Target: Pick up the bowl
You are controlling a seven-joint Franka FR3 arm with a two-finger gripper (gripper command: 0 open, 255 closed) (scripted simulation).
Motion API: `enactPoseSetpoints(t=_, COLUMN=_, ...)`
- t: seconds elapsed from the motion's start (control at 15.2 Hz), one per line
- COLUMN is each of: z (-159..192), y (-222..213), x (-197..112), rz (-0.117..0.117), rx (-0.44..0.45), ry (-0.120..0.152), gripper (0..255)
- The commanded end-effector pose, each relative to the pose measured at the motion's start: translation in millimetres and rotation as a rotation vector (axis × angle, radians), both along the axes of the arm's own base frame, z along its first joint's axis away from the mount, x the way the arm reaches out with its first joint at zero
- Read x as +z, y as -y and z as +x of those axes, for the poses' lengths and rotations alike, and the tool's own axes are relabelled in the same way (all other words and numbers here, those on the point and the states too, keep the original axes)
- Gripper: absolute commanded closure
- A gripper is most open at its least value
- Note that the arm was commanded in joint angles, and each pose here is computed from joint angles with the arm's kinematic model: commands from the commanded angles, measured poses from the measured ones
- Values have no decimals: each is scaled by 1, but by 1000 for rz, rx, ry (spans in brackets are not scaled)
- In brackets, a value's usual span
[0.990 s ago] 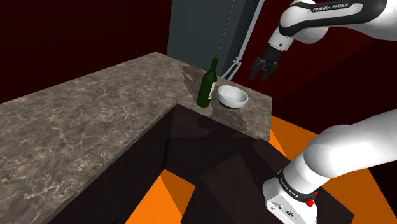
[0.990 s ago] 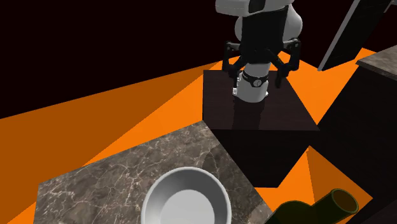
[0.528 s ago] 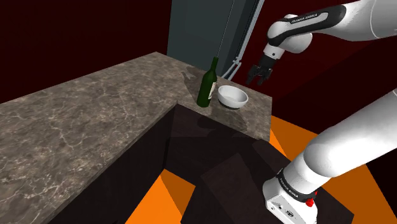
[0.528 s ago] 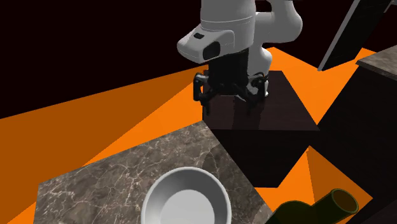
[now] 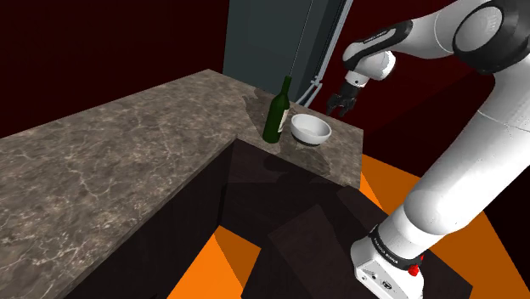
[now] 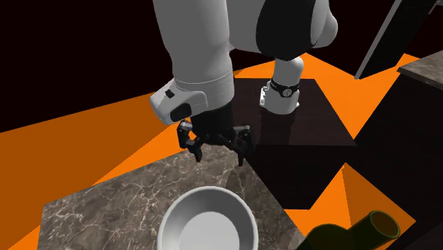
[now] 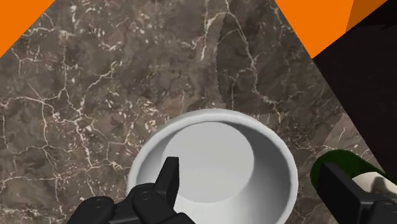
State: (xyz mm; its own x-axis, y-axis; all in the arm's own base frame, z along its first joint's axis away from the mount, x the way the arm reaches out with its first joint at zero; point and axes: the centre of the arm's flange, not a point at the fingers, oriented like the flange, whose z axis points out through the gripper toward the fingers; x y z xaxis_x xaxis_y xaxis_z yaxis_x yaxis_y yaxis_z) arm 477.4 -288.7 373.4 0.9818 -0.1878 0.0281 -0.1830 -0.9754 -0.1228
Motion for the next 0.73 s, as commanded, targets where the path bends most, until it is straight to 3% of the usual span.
enactPoseSetpoints(t=0.0, z=12, y=17, x=-16, rz=0, rx=-2, ry=1, gripper=0)
enactPoseSetpoints(t=0.66, z=69, y=108, x=-90, rz=-2, rx=-15, ry=7, gripper=0)
